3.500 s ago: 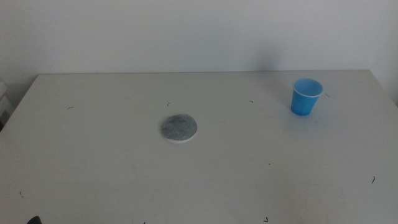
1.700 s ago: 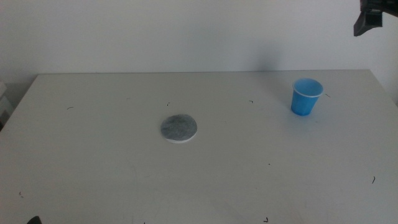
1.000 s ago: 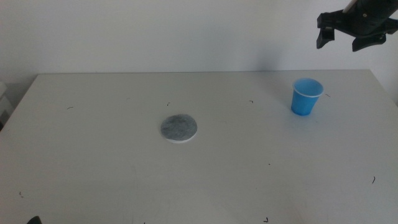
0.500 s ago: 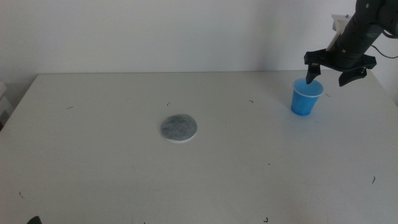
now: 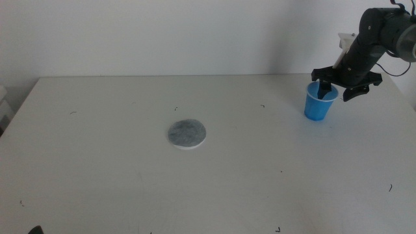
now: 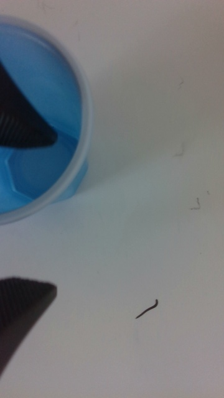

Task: Place an empty cup on a cup mat.

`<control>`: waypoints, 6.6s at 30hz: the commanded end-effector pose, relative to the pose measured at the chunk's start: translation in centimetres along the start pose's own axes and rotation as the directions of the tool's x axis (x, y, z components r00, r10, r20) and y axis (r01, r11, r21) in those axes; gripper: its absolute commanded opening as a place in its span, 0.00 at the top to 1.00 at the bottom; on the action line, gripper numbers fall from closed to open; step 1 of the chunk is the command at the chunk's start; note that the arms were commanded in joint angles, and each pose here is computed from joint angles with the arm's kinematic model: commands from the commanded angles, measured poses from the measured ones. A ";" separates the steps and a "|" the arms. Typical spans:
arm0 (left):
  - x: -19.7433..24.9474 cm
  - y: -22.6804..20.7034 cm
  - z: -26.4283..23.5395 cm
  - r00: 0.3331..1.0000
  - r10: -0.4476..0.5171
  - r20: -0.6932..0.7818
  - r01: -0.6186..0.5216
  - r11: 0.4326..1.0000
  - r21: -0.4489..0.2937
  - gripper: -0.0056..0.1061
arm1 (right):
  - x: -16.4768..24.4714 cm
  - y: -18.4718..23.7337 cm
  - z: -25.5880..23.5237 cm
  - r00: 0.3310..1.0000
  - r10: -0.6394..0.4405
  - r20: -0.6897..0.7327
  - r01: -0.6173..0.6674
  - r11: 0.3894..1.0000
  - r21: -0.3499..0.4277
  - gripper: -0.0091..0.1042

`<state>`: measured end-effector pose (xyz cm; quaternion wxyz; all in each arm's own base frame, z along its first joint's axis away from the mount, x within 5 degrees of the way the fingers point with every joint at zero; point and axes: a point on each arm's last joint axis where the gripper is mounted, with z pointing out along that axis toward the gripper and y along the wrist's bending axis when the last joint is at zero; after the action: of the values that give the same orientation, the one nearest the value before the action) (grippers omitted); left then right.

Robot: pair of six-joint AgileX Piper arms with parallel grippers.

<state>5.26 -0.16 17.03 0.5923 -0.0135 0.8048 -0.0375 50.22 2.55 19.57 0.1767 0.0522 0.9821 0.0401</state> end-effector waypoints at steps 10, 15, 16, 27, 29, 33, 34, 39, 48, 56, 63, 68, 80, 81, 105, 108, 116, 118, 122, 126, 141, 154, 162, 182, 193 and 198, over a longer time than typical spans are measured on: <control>-0.8 -0.1 -0.2 0.996 -0.011 0.084 0.011 1.000 0.011 0.01 | -1.5 0.4 -4.6 0.990 -0.024 0.138 0.026 1.000 -0.008 0.93; -0.8 -0.1 -0.2 0.996 -0.011 0.084 0.011 1.000 0.011 0.01 | -1.4 1.3 -7.2 0.986 -0.035 0.160 0.039 0.999 -0.024 0.93; -0.8 -0.1 -0.2 0.996 -0.011 0.084 0.011 1.000 0.011 0.01 | -1.3 1.6 -7.9 0.985 -0.038 0.170 0.044 0.999 -0.030 0.93; -0.8 -0.1 -0.2 0.996 -0.011 0.084 0.011 1.000 0.011 0.01 | 0.3 7.3 -15.0 0.962 -0.084 0.258 0.129 0.978 -0.164 0.93; -0.8 -0.1 -0.2 0.996 -0.011 0.084 0.011 1.000 0.011 0.01 | 0.8 8.9 -15.3 0.962 -0.108 0.250 0.157 0.970 -0.187 0.93; -0.8 -0.1 -0.2 0.996 -0.011 0.084 0.011 1.000 0.011 0.01 | 2.0 12.7 -16.0 0.953 -0.150 0.261 0.212 0.951 -0.226 0.93; -0.8 -0.1 -0.2 0.996 -0.011 0.084 0.011 1.000 0.011 0.01 | 2.3 13.6 -16.3 0.950 -0.159 0.270 0.226 0.945 -0.237 0.93; -0.8 -0.1 -0.2 0.996 -0.011 0.084 0.011 1.000 0.011 0.01 | 3.7 17.8 -17.1 0.929 -0.173 0.326 0.274 0.916 -0.294 0.93; -0.8 -0.1 -0.2 0.996 -0.011 0.084 0.011 1.000 0.011 0.01 | 5.7 22.9 -15.3 0.923 -0.175 0.343 0.302 0.882 -0.362 0.93; -0.8 -0.1 -0.2 0.996 -0.011 0.084 0.011 1.000 0.011 0.01 | 6.6 25.9 -11.9 0.922 -0.220 0.318 0.334 0.868 -0.367 0.93; -0.8 -0.1 -0.2 0.996 -0.011 0.084 0.011 1.000 0.011 0.01 | 7.0 27.6 -9.1 0.925 -0.244 0.290 0.344 0.863 -0.371 0.93; -0.8 -0.1 -0.2 0.996 -0.011 0.084 0.011 1.000 0.011 0.01 | 7.3 27.7 -7.5 0.932 -0.255 0.258 0.339 0.867 -0.365 0.93; -0.8 -0.1 -0.2 0.996 -0.011 0.084 0.011 1.000 0.011 0.01 | 7.8 27.6 -5.5 0.937 -0.285 0.200 0.339 0.878 -0.337 0.93; -0.8 -0.1 -0.2 0.996 -0.011 0.084 0.011 1.000 0.011 0.01 | 7.8 27.6 -5.5 0.937 -0.285 0.200 0.339 0.878 -0.338 0.93; -0.8 -0.1 -0.2 0.996 -0.011 0.084 0.011 1.000 0.011 0.01 | 6.3 25.3 -15.9 0.871 -0.310 0.381 0.433 0.850 -0.299 0.35; -0.8 -0.1 -0.2 0.996 -0.011 0.084 0.011 1.000 0.011 0.01 | 5.8 22.9 -20.5 0.858 -0.286 0.426 0.431 0.853 -0.295 0.35; -0.8 -0.1 -0.2 0.996 -0.011 0.084 0.011 1.000 0.011 0.01 | 5.7 15.5 -30.5 0.827 -0.202 0.525 0.371 0.897 -0.240 0.35; -0.8 -0.1 -0.2 0.996 -0.011 0.084 0.011 1.000 0.011 0.01 | 6.1 13.9 -32.0 0.818 -0.222 0.530 0.377 0.903 -0.204 0.35; -0.8 -0.1 -0.2 0.996 -0.011 0.084 0.011 1.000 0.011 0.01 | 6.5 9.2 -34.4 0.837 -0.194 0.512 0.308 0.940 -0.148 0.35; -0.8 -0.1 -0.2 0.996 -0.011 0.084 0.011 1.000 0.011 0.01 | 8.7 5.6 -37.1 0.817 -0.146 0.557 0.250 0.961 -0.115 0.35; -0.8 -0.1 -0.2 0.996 -0.011 0.084 0.011 1.000 0.011 0.01 | 22.3 -3.2 -36.8 0.715 0.020 0.699 0.018 0.999 -0.047 0.35; -0.8 -0.1 -0.2 0.996 -0.011 0.084 0.011 1.000 0.011 0.01 | 33.4 -4.4 -31.2 0.500 -0.171 0.849 0.161 0.982 0.103 0.20; -0.8 -0.1 -0.2 0.996 -0.011 0.084 0.011 1.000 0.011 0.01 | 38.0 -5.1 -28.0 0.423 -0.102 0.901 0.124 0.991 0.054 0.09; -0.8 -0.1 -0.2 0.996 -0.011 0.084 0.011 1.000 0.011 0.01 | 39.6 -5.9 -20.8 0.402 -0.191 0.895 0.175 0.976 0.130 0.09; -0.8 -0.1 -0.2 0.996 -0.011 0.084 0.011 1.000 0.011 0.01 | 40.2 -6.1 -17.8 0.459 -0.216 0.862 0.186 0.972 0.144 0.09; -0.8 -0.1 -0.2 0.996 -0.011 0.084 0.011 1.000 0.011 0.01 | 40.7 -6.2 -16.4 0.426 -0.211 0.880 0.187 0.972 0.142 0.09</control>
<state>5.26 -0.16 17.03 0.5923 -0.0135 0.8048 -0.0375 5.84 0.08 19.12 0.6230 -0.0417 0.7809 -0.0198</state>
